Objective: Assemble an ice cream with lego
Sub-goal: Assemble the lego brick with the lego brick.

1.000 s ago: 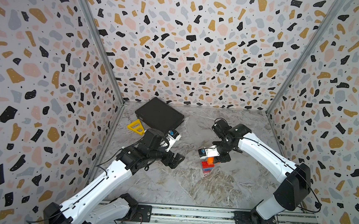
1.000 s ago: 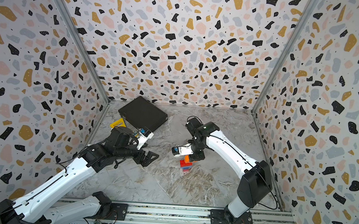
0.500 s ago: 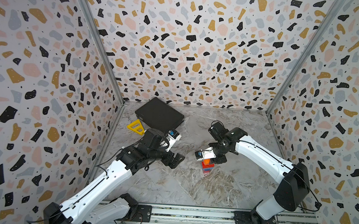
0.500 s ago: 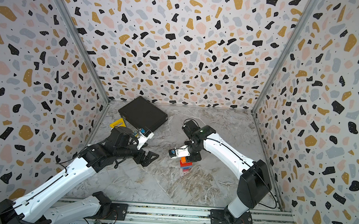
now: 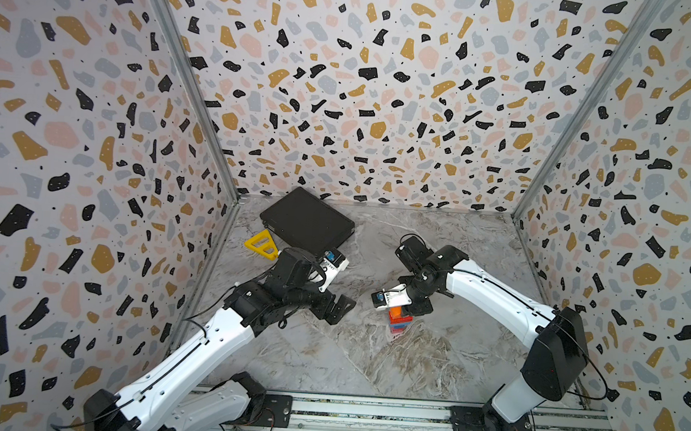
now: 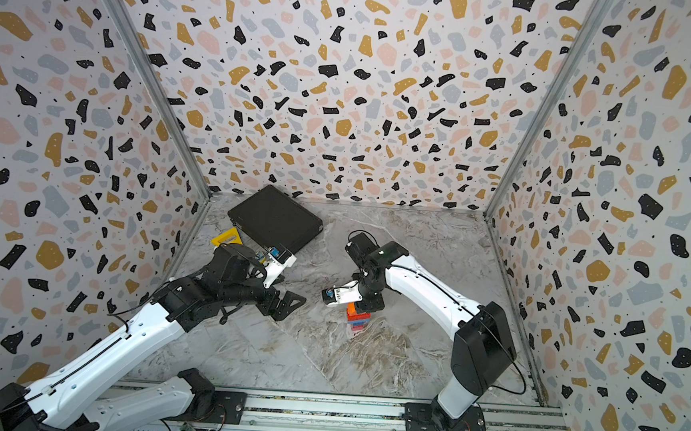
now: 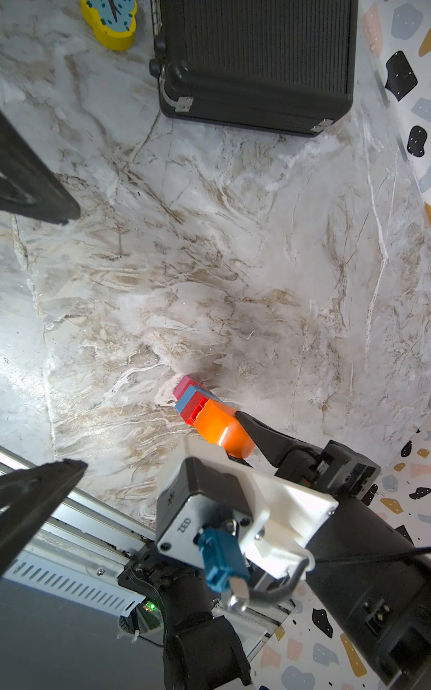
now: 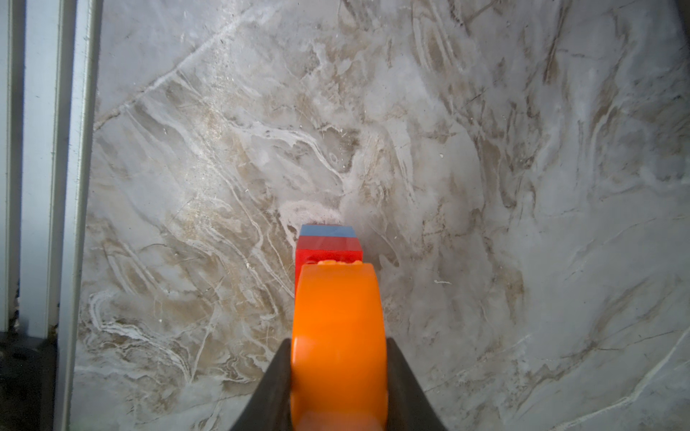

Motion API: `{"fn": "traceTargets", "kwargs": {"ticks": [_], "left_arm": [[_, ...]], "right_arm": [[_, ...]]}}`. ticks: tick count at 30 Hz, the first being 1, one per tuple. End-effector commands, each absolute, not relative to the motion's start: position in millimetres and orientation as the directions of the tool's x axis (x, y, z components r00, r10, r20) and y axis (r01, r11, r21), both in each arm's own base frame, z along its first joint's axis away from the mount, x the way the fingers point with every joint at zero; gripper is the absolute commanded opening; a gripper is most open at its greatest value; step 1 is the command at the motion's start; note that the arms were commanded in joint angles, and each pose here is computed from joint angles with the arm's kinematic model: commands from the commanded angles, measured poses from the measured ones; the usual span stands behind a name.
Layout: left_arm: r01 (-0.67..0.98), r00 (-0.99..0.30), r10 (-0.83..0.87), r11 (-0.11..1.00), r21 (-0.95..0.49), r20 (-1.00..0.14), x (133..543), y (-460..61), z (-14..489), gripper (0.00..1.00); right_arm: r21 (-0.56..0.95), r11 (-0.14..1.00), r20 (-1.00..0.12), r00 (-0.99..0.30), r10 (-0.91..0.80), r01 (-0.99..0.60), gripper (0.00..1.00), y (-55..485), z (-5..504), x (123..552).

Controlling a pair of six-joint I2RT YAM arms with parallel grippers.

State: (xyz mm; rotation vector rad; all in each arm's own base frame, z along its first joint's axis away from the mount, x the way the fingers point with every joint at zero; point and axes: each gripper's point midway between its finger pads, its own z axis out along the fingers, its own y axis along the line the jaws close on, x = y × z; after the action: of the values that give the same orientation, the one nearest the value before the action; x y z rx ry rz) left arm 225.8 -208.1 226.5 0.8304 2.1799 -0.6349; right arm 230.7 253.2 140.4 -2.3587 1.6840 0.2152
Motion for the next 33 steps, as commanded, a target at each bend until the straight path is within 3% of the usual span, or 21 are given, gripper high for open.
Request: {"fn": "traceTargets", "kwargs": {"ticks": [1,33], "left_arm": [[0.722,-0.525,0.361,0.668,-0.179,-0.771,229,-209,229,1.00],[0.725,-0.532,0.363,0.662,-0.190,-0.765,229,-211,227,0.99]], "right_arm": [[-0.078,-0.308,-0.241,0.317,-0.917,-0.948,0.15,252,143,226],[-0.041,-0.275,-0.245,0.277,-0.929,-0.960,0.16,256,145,223]]}}
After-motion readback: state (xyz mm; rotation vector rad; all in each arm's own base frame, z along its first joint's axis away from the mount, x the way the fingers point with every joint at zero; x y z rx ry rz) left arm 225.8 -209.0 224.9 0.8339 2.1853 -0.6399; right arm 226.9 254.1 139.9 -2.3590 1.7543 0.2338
